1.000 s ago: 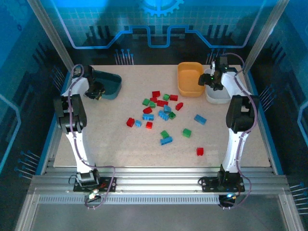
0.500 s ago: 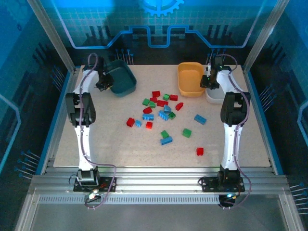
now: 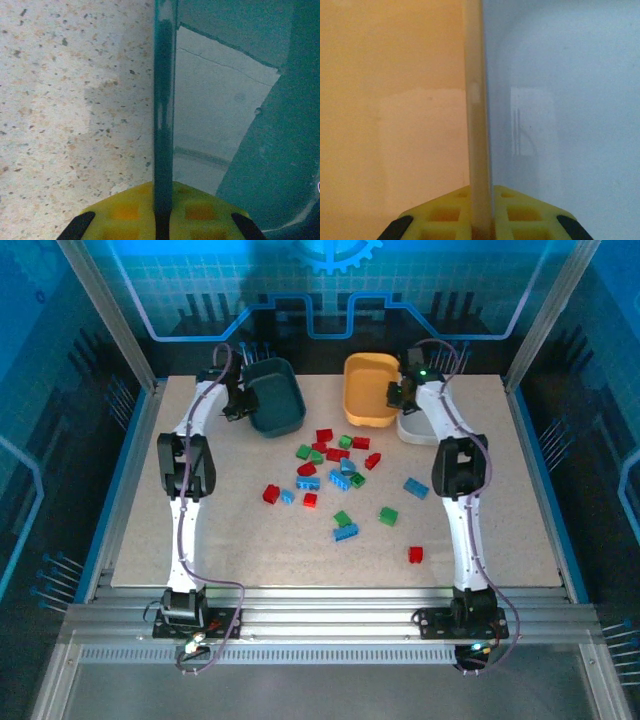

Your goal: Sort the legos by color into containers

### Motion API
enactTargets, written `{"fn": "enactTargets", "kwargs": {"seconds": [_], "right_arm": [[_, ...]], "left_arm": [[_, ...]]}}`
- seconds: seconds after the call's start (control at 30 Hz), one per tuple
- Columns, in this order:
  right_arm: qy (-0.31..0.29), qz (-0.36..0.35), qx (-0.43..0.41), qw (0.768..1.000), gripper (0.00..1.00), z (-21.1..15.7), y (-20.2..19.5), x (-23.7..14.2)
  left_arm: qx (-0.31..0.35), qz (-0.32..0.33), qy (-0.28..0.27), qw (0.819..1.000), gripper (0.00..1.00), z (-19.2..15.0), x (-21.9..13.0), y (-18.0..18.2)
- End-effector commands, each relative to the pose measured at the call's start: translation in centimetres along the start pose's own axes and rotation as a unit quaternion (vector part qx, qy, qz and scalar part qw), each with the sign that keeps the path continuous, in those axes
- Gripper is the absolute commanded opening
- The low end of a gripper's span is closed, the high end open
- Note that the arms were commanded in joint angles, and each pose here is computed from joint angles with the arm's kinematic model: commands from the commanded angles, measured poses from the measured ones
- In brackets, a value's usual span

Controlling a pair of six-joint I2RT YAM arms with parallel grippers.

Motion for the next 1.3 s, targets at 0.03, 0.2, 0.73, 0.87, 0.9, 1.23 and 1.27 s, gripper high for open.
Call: {"fn": "enactTargets", "kwargs": {"seconds": [0.03, 0.2, 0.73, 0.87, 0.9, 1.23, 1.27], "right_arm": [[0.010, 0.027, 0.014, 0.999, 0.11, -1.1, 4.1, 1.7], [0.017, 0.027, -0.008, 0.999, 0.11, -2.4, 6.8, 1.9], [0.086, -0.041, -0.031, 0.995, 0.06, -9.8, 8.9, -1.6], [0.085, -0.041, -0.022, 0.995, 0.06, -10.7, 8.6, -2.6], [0.083, -0.042, -0.023, 0.995, 0.06, -10.8, 8.6, -2.6], [0.070, -0.002, -0.030, 0.997, 0.34, -8.5, 8.9, -2.2], [0.061, 0.007, -0.026, 0.998, 0.42, -7.9, 8.9, -2.8]], "left_arm": [[0.013, 0.030, -0.003, 0.999, 0.01, 0.4, -0.5, 1.2], [0.019, 0.040, 0.009, 0.999, 0.00, -0.2, -0.4, 1.7], [0.181, 0.085, 0.057, 0.978, 0.00, -4.5, -1.6, 0.5], [0.232, 0.098, 0.067, 0.965, 0.00, -6.2, -1.8, 0.4], [0.239, 0.099, 0.067, 0.964, 0.00, -6.4, -1.9, 0.4], [0.242, 0.103, 0.067, 0.963, 0.00, -5.7, -1.7, -0.1], [0.236, 0.108, 0.066, 0.963, 0.00, -5.4, -1.6, 0.0]]}}
Point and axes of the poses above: each hand's point on the last joint's axis, 136 mm out from that joint toward the fingers, its own x axis out along the fingers, its own y axis along the line the jaws close on, z = x × y, the point moved 1 cm from there along -x, back along the fingers, and after that the axes turned 6 degrees about -x, right-handed, at the moved point
